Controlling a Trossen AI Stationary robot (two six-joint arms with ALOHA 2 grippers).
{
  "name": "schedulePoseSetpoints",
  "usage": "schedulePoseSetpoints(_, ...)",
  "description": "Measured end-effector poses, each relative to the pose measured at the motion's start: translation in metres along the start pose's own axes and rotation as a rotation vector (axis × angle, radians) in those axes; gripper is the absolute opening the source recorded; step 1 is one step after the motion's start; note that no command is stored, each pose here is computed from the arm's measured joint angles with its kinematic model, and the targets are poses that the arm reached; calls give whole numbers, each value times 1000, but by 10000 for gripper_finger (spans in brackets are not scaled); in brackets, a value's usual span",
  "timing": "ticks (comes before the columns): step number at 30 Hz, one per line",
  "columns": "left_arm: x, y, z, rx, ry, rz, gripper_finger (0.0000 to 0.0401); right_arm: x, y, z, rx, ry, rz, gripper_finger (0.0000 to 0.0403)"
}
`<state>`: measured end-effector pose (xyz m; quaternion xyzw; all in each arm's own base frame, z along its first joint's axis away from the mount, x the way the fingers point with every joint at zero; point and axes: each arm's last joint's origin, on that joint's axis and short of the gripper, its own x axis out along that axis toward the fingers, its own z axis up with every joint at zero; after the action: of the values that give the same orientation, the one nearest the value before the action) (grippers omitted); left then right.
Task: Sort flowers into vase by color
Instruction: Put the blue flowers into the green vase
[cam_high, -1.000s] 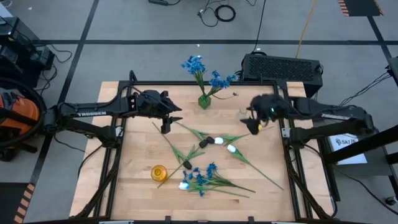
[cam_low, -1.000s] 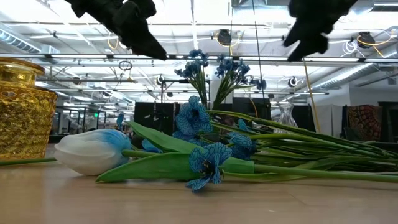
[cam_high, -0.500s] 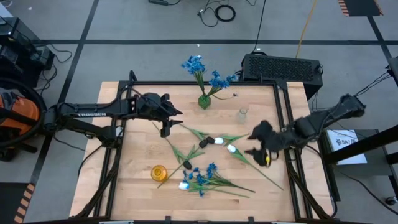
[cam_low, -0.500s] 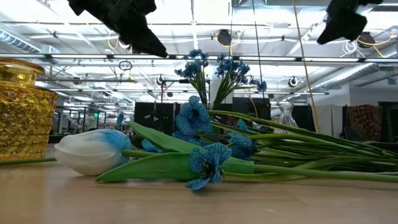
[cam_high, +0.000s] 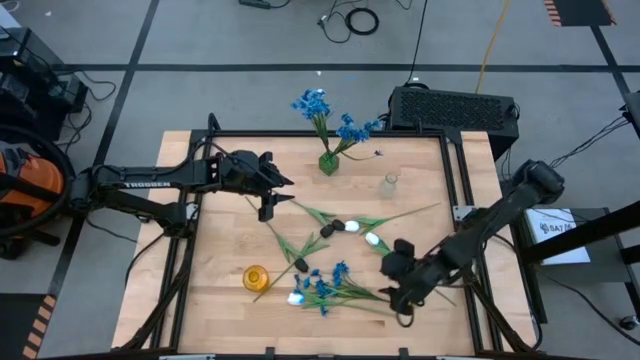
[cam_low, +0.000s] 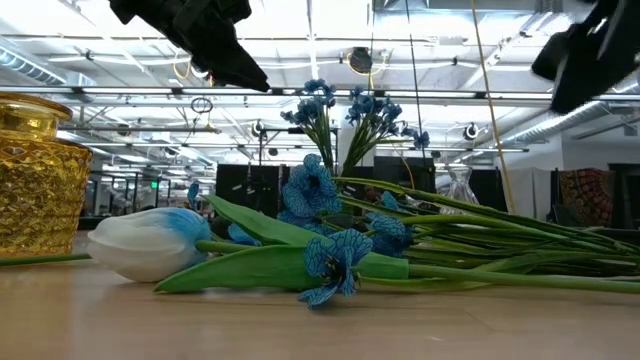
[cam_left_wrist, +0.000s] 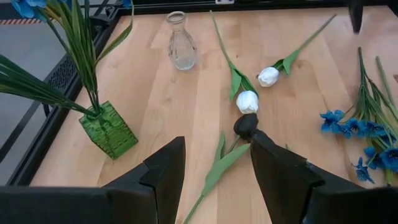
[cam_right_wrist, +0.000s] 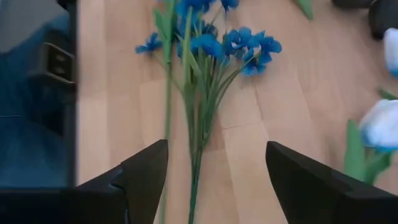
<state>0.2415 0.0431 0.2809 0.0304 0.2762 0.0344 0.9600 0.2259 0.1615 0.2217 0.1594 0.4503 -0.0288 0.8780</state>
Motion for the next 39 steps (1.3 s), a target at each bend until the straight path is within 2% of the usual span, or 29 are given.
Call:
schedulePoseSetpoints(5,0,0,0,-1,0,0,189,40,-2,5,-37,1,-40,260)
schedulePoseSetpoints(9,0,-1,0,1,1,-2,189,64,-8,14,-72,11,-10,268)
schedulePoseSetpoints(17,0,-1,0,1,5,-4,189,94,-22,21,-51,69,28,269)
schedulePoseSetpoints(24,0,-1,0,1,5,-4,189,115,-26,13,-75,131,23,258)
schedulePoseSetpoints(29,0,-1,0,2,4,-4,189,120,-27,12,-81,131,11,194)
schedulePoseSetpoints(36,0,-1,0,3,0,-3,189,114,-28,17,-104,123,39,35)
schedulePoseSetpoints(37,0,-1,0,3,-1,-3,189,110,-28,19,-107,120,44,19)
schedulePoseSetpoints(39,0,-1,0,3,-1,0,189,99,-28,23,-111,106,55,12)
